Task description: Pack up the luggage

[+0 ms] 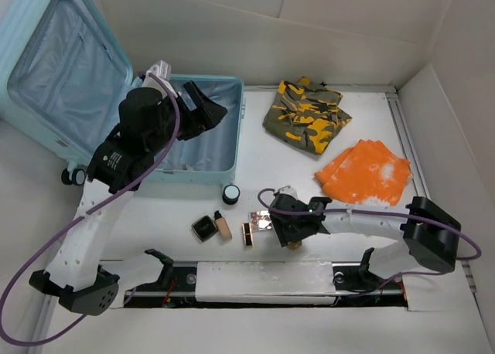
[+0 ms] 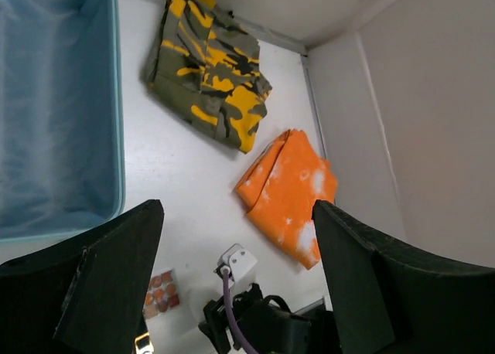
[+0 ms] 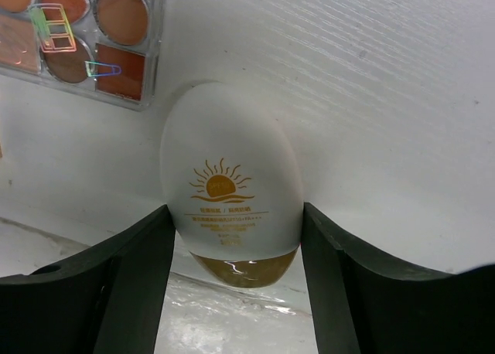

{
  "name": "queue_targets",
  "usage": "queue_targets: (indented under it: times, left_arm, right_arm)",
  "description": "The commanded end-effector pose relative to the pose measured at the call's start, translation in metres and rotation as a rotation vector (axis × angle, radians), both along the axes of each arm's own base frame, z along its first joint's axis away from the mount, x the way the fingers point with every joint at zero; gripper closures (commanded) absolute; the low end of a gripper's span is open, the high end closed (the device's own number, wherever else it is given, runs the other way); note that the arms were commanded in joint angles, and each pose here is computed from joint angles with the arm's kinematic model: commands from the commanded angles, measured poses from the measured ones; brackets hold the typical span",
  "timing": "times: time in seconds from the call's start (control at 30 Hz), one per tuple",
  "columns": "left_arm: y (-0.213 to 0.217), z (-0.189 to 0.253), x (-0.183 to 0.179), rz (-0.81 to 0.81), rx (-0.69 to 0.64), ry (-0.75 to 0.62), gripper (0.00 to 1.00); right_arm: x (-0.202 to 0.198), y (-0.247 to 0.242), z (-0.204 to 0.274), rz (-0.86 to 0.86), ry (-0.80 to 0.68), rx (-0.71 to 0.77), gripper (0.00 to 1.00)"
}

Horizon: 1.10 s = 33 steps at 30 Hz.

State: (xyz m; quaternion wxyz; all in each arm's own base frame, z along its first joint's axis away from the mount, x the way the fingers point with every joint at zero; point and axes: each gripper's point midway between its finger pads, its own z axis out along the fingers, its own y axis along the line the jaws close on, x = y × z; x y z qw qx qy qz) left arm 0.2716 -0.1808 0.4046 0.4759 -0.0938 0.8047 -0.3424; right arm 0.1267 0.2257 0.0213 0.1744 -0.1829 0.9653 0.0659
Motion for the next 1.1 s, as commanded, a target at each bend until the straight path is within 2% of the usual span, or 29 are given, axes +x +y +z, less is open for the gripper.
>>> queue_targets:
  times: [0.0,0.07,0.1,0.2,0.23,0.3,0.33,0.37,0.43,0.47,0.5,0.57,0.6,0.7,0.73,0.8,0.9,0.93,1.03,1.07]
  left_arm:
    - [-0.001,0.034,0.003,-0.008,-0.031,-0.089,0.25]
    - [-0.001,0.034,0.003,-0.011,-0.023,-0.093,0.24]
    - [0.0,0.032,0.003,-0.014,-0.01,-0.09,0.24]
    - [0.005,0.016,0.002,0.008,0.013,-0.061,0.24]
    - [0.008,0.012,-0.001,0.014,0.027,-0.059,0.24]
    - [0.014,-0.007,-0.002,0.039,0.056,-0.024,0.26]
    - [0.019,-0.012,-0.007,0.05,0.066,-0.015,0.26]
    - [0.023,-0.018,-0.009,0.061,0.076,-0.004,0.28]
    - [0.032,-0.039,-0.014,0.109,0.089,0.054,0.31]
    - [0.04,-0.038,-0.021,0.132,0.079,0.05,0.31]
    - [0.045,-0.046,-0.024,0.155,0.085,0.067,0.33]
    - [0.061,-0.043,-0.033,0.222,0.073,0.051,0.33]
    - [0.067,-0.041,-0.037,0.242,0.063,0.047,0.33]
    - [0.081,-0.043,-0.051,0.284,0.052,0.042,0.33]
    - [0.084,-0.053,-0.052,0.295,0.069,0.058,0.33]
    - [0.087,-0.064,-0.059,0.298,0.08,0.086,0.33]
    - [0.082,-0.094,-0.071,0.244,0.109,0.165,0.32]
    - [0.081,-0.103,-0.073,0.232,0.12,0.19,0.32]
    - [0.073,-0.129,-0.08,0.18,0.134,0.256,0.3]
    - [0.071,-0.136,-0.082,0.168,0.139,0.275,0.3]
  right_arm:
    - [0.018,0.012,0.036,-0.034,-0.079,0.019,0.44]
    - [0.027,0.023,0.07,-0.003,-0.134,0.076,0.44]
    - [0.038,0.04,0.1,0.002,-0.187,0.148,0.44]
    - [0.055,0.073,0.151,0.071,-0.256,0.285,0.43]
    - [0.07,0.099,0.178,0.086,-0.298,0.359,0.43]
    - [0.09,0.124,0.196,0.133,-0.341,0.392,0.43]
    - [0.106,0.143,0.229,0.14,-0.388,0.454,0.43]
    - [0.118,0.162,0.213,0.154,-0.373,0.417,0.43]
    - [0.14,0.186,0.221,0.187,-0.417,0.417,0.43]
    - [0.155,0.2,0.246,0.185,-0.463,0.459,0.43]
    - [0.168,0.218,0.224,0.2,-0.44,0.437,0.43]
    - [0.192,0.236,0.235,0.195,-0.455,0.491,0.43]
    - [0.205,0.249,0.213,0.195,-0.439,0.486,0.43]
    - [0.235,0.26,0.207,0.153,-0.446,0.524,0.42]
    - [0.242,0.265,0.185,0.141,-0.413,0.513,0.42]
    - [0.258,0.268,0.187,0.116,-0.415,0.542,0.42]
    - [0.27,0.269,0.179,0.085,-0.383,0.57,0.3]
    - [0.27,0.269,0.179,0.085,-0.383,0.57,0.21]
    - [0.268,0.253,0.195,0.069,-0.407,0.578,0.08]
    - [0.262,0.246,0.222,0.071,-0.437,0.611,0.08]
